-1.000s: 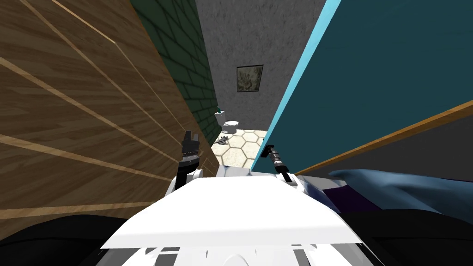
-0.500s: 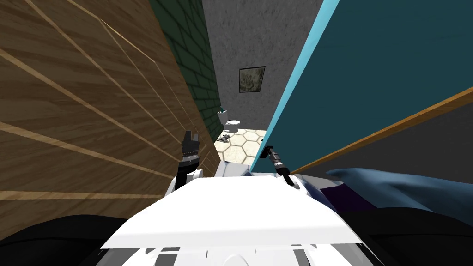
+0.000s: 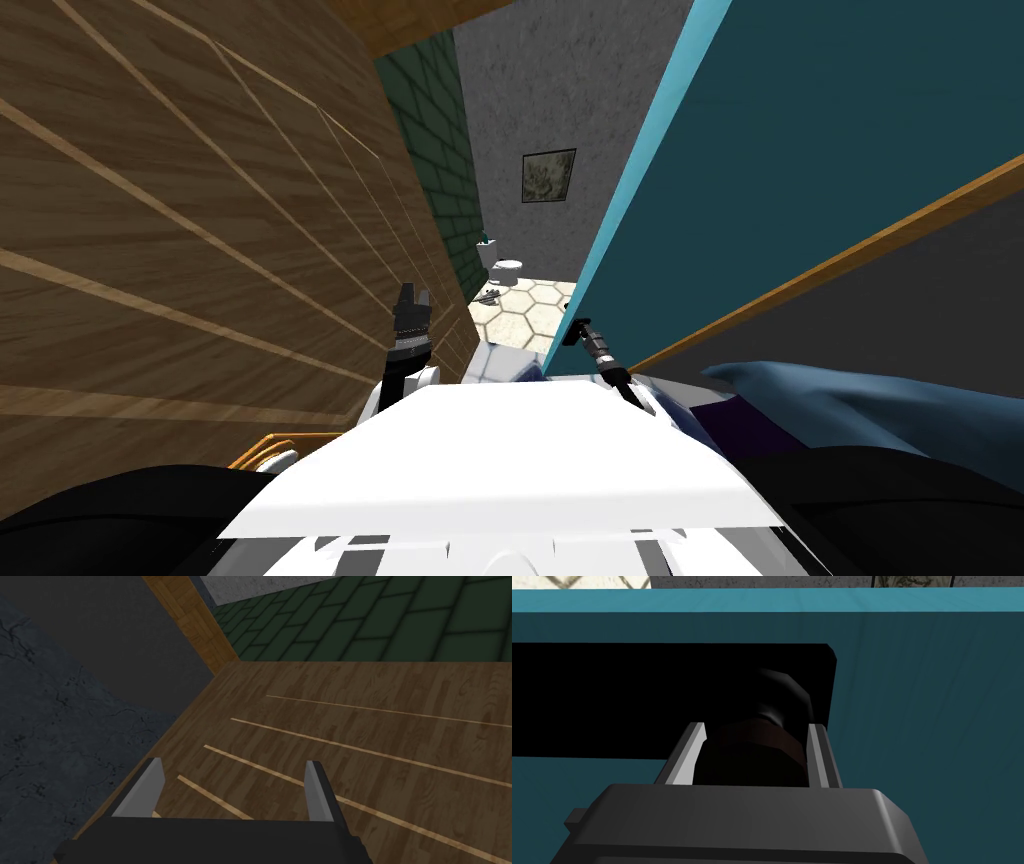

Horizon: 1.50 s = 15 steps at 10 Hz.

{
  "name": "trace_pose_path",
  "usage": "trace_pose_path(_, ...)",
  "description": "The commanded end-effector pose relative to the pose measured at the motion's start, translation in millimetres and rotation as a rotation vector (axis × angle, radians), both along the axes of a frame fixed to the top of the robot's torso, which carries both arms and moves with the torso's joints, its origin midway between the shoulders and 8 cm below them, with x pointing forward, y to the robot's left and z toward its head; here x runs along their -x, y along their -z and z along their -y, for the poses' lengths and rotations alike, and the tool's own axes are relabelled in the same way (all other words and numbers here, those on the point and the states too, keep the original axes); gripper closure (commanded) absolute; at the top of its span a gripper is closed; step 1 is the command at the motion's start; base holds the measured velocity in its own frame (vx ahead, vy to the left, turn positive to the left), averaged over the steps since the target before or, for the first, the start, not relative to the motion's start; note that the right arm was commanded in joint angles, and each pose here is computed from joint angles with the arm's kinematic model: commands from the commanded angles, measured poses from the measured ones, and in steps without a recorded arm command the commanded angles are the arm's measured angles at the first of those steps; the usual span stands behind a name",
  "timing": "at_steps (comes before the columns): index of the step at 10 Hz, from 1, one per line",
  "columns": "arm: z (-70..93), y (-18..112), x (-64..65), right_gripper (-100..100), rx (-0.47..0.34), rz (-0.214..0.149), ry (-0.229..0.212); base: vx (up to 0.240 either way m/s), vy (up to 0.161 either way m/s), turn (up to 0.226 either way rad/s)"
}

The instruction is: Pull the door open

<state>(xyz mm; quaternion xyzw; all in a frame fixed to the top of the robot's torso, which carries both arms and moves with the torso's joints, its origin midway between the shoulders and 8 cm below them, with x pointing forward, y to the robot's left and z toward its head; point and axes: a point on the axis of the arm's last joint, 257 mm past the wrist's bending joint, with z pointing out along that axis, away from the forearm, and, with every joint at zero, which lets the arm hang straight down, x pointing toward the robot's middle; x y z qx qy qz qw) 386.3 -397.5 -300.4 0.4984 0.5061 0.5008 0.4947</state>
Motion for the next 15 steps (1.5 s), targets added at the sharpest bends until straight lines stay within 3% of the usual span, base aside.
trace_pose_path(1, -0.8, -1.8, 2.7, 100, 0.000, 0.005, -0.014, -0.177, -0.082, 0.131)
trace_pose_path(7, -1.4, -3.8, 22.7, 100, -0.001, 0.009, -0.082, -0.205, -0.071, 0.124)
trace_pose_path(9, -0.2, -3.2, 22.2, 100, 0.001, 0.008, -0.082, -0.158, -0.049, 0.067)
trace_pose_path(15, -0.4, -3.1, 36.1, 100, -0.001, 0.008, -0.150, -0.215, -0.087, 0.141)
